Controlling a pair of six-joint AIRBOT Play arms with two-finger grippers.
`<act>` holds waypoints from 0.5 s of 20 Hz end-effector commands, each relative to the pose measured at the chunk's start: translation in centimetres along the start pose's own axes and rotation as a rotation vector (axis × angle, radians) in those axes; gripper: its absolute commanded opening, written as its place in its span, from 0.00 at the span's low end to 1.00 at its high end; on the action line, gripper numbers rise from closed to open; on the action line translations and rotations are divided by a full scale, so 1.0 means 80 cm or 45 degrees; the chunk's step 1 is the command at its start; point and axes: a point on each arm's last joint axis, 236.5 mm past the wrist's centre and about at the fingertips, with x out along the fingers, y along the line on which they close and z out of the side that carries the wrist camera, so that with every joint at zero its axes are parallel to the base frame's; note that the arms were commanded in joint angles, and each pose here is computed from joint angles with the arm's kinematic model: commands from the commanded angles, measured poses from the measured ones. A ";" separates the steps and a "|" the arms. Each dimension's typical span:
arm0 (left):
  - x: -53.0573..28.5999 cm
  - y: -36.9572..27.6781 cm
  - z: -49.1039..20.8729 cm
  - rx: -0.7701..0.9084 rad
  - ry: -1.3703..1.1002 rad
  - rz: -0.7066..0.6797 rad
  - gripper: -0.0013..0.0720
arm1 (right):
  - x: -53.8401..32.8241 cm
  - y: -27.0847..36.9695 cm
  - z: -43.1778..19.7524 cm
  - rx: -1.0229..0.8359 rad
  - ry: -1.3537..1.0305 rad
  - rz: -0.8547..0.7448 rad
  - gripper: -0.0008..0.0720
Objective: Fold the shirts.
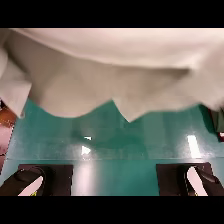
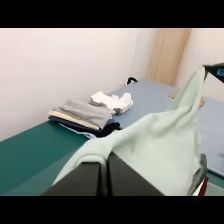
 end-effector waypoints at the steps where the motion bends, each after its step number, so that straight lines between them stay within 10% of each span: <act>1: 0.013 0.046 -0.098 -0.159 0.360 0.113 0.05 | 0.024 -0.022 -0.026 0.080 0.199 -0.024 0.03; 10: 0.122 0.215 -0.471 -0.705 1.168 0.186 0.05 | 0.234 -0.085 -0.366 0.417 1.153 0.053 0.03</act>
